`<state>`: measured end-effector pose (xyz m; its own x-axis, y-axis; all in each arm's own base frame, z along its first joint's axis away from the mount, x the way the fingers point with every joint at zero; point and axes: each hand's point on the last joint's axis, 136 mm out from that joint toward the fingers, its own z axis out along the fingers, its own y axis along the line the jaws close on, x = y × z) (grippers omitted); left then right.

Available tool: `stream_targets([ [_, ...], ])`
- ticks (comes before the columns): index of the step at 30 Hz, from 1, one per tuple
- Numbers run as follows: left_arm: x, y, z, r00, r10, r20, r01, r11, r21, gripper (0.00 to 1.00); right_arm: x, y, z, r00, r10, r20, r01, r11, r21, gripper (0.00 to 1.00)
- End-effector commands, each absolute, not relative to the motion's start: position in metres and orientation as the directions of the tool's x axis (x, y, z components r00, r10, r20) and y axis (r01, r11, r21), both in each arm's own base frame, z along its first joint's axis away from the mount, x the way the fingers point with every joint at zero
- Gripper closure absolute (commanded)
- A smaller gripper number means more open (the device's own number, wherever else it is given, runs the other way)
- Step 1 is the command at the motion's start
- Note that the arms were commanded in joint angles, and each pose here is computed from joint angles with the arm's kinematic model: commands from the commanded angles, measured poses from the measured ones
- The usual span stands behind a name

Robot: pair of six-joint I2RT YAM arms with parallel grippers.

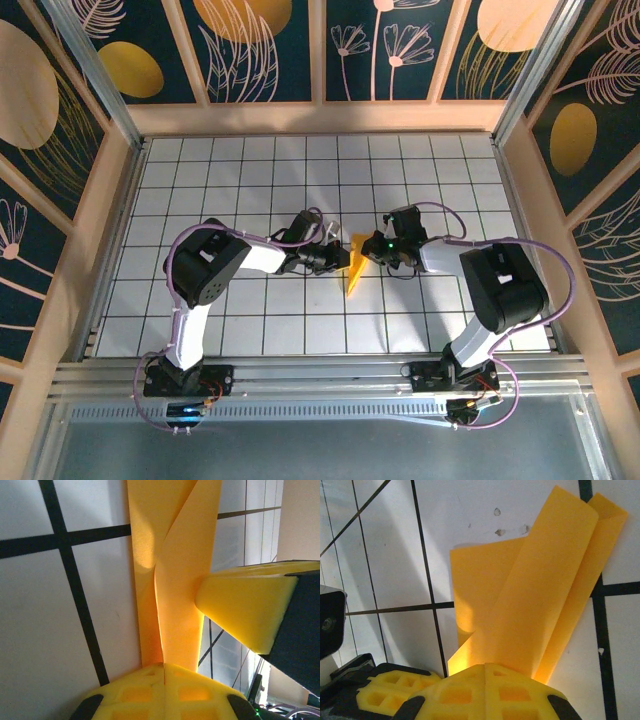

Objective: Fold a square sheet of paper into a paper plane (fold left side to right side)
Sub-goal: Fold the wing for the fifth time at the center of the table.

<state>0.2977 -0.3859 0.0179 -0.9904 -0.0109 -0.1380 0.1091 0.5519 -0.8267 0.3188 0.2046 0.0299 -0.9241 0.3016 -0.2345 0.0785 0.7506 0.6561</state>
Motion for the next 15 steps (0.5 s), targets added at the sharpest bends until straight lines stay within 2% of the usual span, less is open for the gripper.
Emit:
stream_targets([
  [1,0.303,-0.364,-0.031,-0.99,-0.058,-0.13,0.056,0.684,-0.727,1.0,0.311,0.201,0.015,-0.93,0.297,-0.217,0.097,0.767,0.634,0.96],
  [13,0.302,-0.364,-0.03,-0.99,-0.054,-0.13,0.059,0.68,-0.731,1.0,0.299,0.192,-0.004,-0.93,0.313,-0.191,0.139,0.782,0.607,0.99],
  [15,0.303,-0.364,-0.027,-0.989,-0.058,-0.14,0.065,0.674,-0.736,0.97,0.296,0.19,-0.007,-0.93,0.317,-0.186,0.147,0.784,0.603,1.0],
])
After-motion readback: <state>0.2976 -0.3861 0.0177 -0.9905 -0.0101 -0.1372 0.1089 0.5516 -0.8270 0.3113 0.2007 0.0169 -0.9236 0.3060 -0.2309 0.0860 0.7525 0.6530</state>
